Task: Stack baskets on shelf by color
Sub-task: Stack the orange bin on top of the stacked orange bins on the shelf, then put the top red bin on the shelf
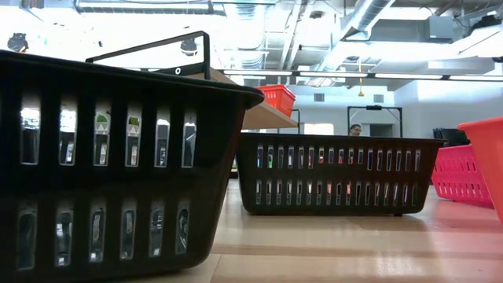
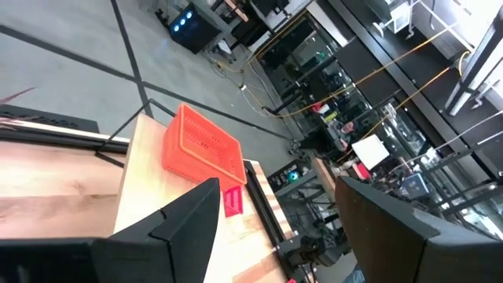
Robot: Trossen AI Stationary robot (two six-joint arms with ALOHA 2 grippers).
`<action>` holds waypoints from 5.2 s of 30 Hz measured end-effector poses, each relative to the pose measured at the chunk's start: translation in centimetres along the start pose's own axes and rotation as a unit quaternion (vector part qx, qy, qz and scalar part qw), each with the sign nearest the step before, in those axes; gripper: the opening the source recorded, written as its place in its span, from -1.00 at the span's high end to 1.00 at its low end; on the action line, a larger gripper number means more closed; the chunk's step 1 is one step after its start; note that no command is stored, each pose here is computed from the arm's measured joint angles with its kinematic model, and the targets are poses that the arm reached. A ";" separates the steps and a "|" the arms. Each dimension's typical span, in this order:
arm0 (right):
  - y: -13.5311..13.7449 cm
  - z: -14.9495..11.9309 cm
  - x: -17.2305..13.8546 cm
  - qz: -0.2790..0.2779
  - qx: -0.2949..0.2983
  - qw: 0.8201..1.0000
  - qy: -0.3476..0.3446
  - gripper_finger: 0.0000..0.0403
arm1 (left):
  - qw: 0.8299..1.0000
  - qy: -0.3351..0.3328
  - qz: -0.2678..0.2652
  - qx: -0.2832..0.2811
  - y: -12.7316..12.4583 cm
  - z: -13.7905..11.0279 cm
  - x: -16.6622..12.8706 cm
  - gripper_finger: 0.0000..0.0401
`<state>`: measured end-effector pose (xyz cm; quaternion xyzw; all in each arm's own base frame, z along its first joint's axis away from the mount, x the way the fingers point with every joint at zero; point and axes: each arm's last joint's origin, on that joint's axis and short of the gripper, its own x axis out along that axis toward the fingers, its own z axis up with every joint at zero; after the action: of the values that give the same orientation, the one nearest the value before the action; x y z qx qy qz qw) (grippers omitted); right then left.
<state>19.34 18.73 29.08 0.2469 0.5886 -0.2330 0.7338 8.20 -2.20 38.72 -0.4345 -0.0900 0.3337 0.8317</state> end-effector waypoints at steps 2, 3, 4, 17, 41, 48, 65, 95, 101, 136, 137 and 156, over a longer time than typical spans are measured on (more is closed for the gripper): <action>0.9 0.0 0.6 0.019 -0.080 0.997 -0.003 -0.13 | 1.000 0.002 0.002 0.001 0.0 0.0 0.1 -0.20; 1.3 0.2 0.8 0.030 -0.122 0.992 -0.007 -0.13 | 1.000 0.001 0.005 0.003 0.1 0.0 0.1 -0.20; 1.6 0.3 1.0 0.038 -0.155 0.987 -0.010 -0.13 | 1.000 0.000 0.007 0.001 0.1 0.0 0.1 -0.20; 3.4 3.5 4.6 0.092 -0.346 0.933 0.016 -0.12 | 0.999 0.042 0.015 0.009 0.4 -0.2 0.5 -0.20; 1.3 2.8 12.6 0.152 -0.321 0.934 0.034 -0.04 | 0.998 0.054 0.023 0.010 0.0 -1.1 0.9 -0.20; 1.2 3.1 12.7 0.152 -0.326 0.932 0.031 0.31 | 0.998 0.053 0.024 0.012 0.0 -1.1 0.9 -0.20; 1.6 2.9 12.1 0.196 -0.327 0.922 0.068 0.91 | 0.998 0.053 0.023 0.015 0.0 -1.1 0.9 -0.20; -16.4 22.2 -12.3 0.154 -0.165 0.939 -0.260 0.95 | 0.998 0.059 0.022 0.016 0.0 -1.1 0.9 -0.20; -20.6 28.7 -13.0 0.140 -0.149 0.936 -0.285 0.93 | 0.998 0.059 0.022 0.017 0.0 -1.1 0.9 -0.20; -26.3 40.2 -3.5 0.122 -0.149 0.962 -0.194 0.86 | 0.998 0.059 0.022 0.025 0.0 -1.2 0.9 -0.20; -26.2 40.1 -3.5 0.122 -0.153 0.962 -0.191 0.85 | 0.998 0.059 0.022 0.025 0.0 -1.2 0.9 -0.20; -26.2 40.1 -3.5 0.116 -0.175 0.958 -0.194 0.47 | 0.998 0.061 0.021 0.027 0.0 -1.2 0.9 -0.20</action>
<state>32.14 -26.78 37.65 0.1314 0.4342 -0.0832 0.8873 9.37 -2.43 37.90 -0.4336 -0.0207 0.3265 0.8396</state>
